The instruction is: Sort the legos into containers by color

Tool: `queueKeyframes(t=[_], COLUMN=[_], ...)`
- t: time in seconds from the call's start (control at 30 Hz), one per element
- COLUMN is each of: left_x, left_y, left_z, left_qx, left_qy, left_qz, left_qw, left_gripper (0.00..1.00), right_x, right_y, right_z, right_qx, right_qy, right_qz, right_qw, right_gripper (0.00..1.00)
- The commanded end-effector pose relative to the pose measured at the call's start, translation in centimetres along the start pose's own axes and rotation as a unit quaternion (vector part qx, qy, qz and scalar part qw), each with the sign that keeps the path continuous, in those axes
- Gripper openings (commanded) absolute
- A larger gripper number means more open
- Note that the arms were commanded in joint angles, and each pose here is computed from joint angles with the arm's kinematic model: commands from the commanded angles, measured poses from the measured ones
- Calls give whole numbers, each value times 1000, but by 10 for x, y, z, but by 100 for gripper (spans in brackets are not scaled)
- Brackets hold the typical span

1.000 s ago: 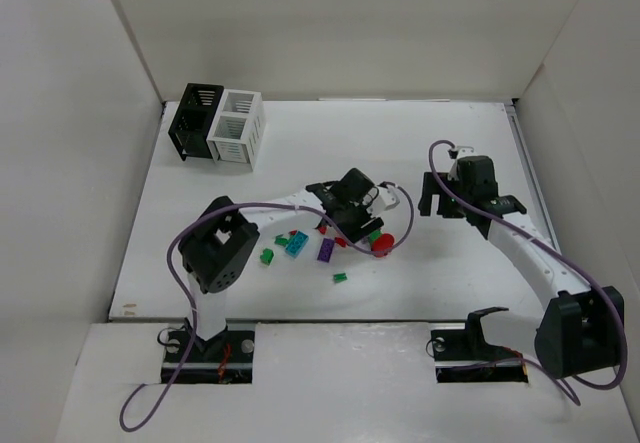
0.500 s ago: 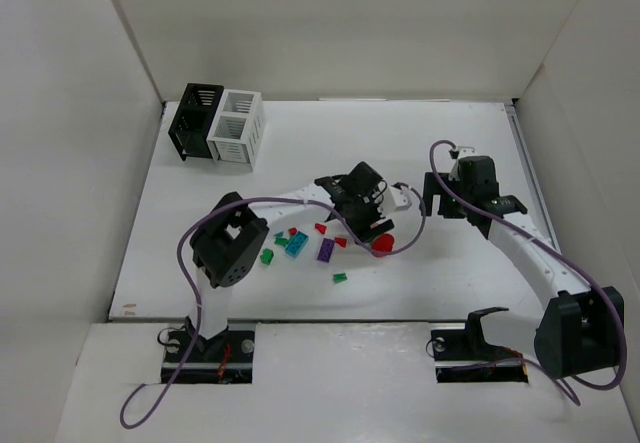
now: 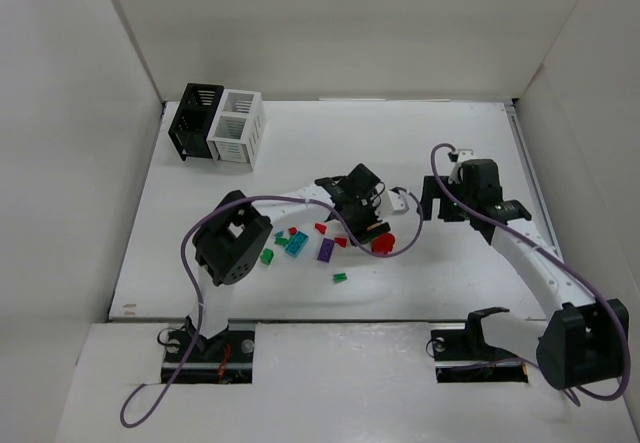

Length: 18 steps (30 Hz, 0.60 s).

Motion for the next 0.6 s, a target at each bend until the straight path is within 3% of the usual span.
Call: queueKeyframes(t=[0.0,0.43,0.57], left_x=[4,2,3], left_y=[-12,-4,6], left_z=[-10,-17,-13], left_qx=[-26,-59,-47], left_qy=[20,10,-3], left_qz=[3,29,27], left_qw=[999,998,999], left_gripper=[65,62,55], right_x=[2,-2,-3], right_y=[-10,-12,-14], right_z=[-2,0,-1], right_qx=[-18,-20,-26], right_qy=[3,8,8], right_qz=[-2,24,26], right_qw=[1000,999,999], right_gripper=[96,96,96])
Point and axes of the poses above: each gripper's point midway between its finger pads, its own y axis out along the fingers, its own x axis along the line the jaws close on, z = x × y, the point moved 10 cm from there along -y, back along the fingers, and after that the axes turned 15 degrees about y, right-handed, at the moved point
